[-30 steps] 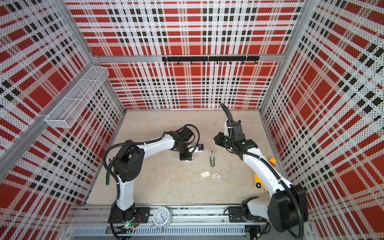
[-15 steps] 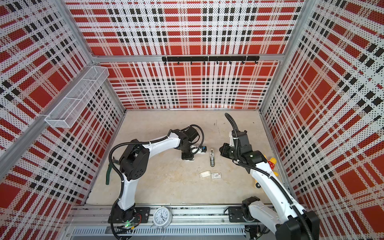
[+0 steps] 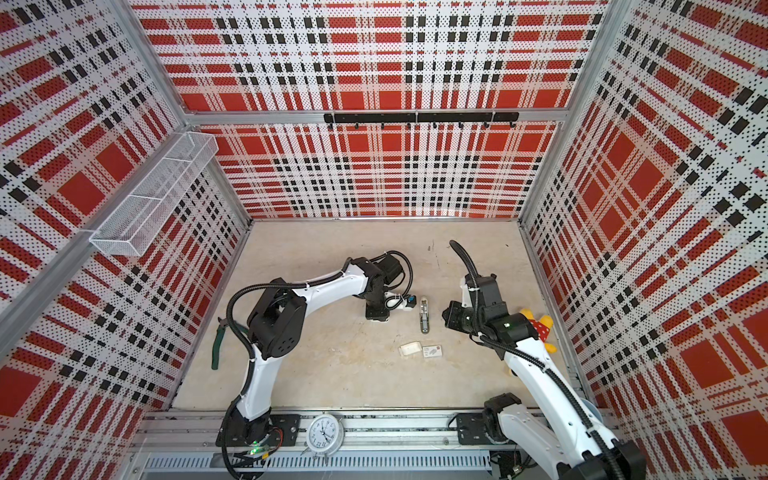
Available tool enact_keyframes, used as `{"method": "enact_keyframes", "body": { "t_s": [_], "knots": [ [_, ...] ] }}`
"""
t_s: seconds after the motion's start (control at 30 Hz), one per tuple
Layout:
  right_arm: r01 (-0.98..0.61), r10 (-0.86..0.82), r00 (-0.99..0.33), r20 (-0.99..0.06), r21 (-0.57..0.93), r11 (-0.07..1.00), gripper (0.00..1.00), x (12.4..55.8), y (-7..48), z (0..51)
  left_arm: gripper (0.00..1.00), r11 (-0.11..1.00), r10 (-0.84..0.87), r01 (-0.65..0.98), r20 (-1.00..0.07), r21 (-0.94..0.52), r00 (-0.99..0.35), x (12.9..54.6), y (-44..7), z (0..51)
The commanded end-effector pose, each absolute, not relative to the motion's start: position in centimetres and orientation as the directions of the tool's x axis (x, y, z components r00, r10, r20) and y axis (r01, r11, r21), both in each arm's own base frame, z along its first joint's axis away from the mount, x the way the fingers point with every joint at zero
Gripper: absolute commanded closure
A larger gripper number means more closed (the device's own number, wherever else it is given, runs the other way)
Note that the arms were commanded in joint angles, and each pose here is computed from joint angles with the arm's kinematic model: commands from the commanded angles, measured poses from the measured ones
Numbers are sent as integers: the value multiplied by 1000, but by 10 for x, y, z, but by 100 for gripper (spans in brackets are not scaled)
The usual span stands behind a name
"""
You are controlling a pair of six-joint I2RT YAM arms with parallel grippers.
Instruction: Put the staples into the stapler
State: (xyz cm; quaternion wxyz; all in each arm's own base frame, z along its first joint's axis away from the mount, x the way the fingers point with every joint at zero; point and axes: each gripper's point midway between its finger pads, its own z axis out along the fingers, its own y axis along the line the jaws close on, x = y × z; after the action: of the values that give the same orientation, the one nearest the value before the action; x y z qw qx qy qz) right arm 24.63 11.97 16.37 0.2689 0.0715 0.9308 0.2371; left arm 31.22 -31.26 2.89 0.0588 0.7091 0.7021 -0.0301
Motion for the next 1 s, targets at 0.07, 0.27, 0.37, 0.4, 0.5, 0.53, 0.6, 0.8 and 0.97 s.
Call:
{"method": "enact_keyframes", "body": {
  "t_s": [0.07,0.27,0.37,0.4,0.5,0.53,0.6,0.8,0.97],
  "knots": [
    [-22,245,-831,-500,471,882,79,246,119,168,74,-6,1000,1000,-8,-25,6,294,-286,1],
    [-22,251,-829,-501,476,879,79,250,120,168,62,14,999,1000,-51,7,-14,301,-287,21],
    [-20,254,-827,-502,478,878,79,251,120,167,59,20,998,1000,-61,14,-20,304,-287,25],
    [-19,254,-827,-502,477,878,79,252,120,167,57,23,998,1000,-66,14,-22,304,-287,26],
    [-18,255,-829,-498,478,878,79,253,121,165,54,31,996,999,-86,20,-29,306,-289,31],
    [-16,256,-829,-497,479,878,79,253,121,165,53,32,995,999,-92,21,-30,307,-290,32],
    [-18,257,-827,-499,481,877,78,254,122,165,51,33,994,999,-104,21,-30,307,-291,36],
    [-12,252,-831,-495,469,883,78,255,120,161,42,24,990,999,-142,22,-21,303,-294,45],
    [-5,255,-830,-496,464,886,78,256,119,158,37,37,987,994,-158,106,-20,315,-294,46]
  ]
}}
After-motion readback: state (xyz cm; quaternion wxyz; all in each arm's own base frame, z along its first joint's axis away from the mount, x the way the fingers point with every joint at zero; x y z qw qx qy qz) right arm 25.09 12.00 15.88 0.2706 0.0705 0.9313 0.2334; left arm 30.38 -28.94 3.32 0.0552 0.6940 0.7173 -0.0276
